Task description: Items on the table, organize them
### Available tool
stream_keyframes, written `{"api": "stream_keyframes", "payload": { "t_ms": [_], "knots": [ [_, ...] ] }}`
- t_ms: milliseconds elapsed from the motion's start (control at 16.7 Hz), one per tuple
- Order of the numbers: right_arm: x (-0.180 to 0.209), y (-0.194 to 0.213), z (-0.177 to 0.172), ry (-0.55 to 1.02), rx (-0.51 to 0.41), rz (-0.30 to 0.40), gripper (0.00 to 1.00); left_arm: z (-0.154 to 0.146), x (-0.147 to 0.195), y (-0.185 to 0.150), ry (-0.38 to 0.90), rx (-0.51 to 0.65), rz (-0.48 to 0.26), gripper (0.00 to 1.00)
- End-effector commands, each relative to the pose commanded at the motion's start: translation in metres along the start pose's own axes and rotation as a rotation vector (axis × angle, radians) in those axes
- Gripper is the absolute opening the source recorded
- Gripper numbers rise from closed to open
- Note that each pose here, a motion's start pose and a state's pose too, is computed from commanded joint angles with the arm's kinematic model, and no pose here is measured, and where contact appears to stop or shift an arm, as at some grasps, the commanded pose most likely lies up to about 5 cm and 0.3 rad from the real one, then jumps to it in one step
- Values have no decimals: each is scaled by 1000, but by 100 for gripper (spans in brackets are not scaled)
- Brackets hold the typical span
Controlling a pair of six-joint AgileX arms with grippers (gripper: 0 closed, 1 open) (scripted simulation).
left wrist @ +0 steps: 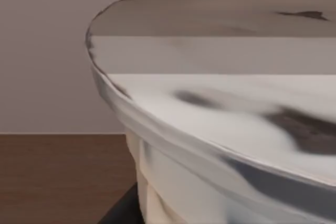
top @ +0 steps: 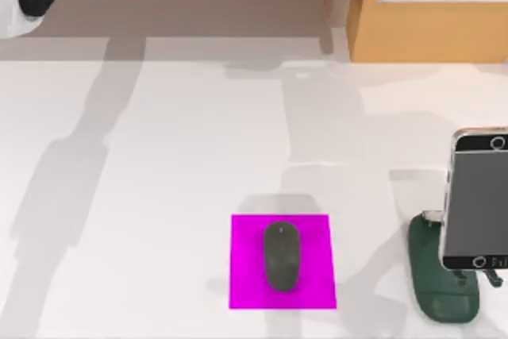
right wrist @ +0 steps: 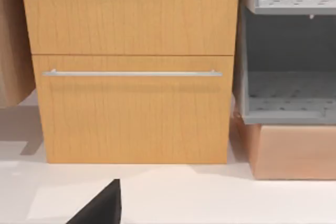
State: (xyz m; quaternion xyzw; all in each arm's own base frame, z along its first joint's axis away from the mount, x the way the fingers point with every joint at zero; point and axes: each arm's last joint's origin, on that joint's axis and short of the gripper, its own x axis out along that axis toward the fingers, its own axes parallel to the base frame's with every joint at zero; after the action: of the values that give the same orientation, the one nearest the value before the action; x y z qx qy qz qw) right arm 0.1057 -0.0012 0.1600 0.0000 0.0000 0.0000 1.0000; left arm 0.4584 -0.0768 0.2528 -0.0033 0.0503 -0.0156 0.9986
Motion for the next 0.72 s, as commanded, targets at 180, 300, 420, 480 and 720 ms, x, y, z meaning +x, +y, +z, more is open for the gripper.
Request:
{"api": "stream_keyframes", "payload": {
  "t_ms": [180, 300, 420, 480, 720],
  "knots": [
    [0, 0, 0, 0, 0, 0, 100, 0, 0, 0, 0, 0, 0, 30],
    [0, 0, 0, 0, 0, 0, 100, 0, 0, 0, 0, 0, 0, 45],
    [0, 0, 0, 0, 0, 0, 100, 0, 0, 0, 0, 0, 0, 60],
    [0, 0, 0, 0, 0, 0, 100, 0, 0, 0, 0, 0, 0, 68],
    [0, 0, 0, 0, 0, 0, 100, 0, 0, 0, 0, 0, 0, 98]
  ]
}}
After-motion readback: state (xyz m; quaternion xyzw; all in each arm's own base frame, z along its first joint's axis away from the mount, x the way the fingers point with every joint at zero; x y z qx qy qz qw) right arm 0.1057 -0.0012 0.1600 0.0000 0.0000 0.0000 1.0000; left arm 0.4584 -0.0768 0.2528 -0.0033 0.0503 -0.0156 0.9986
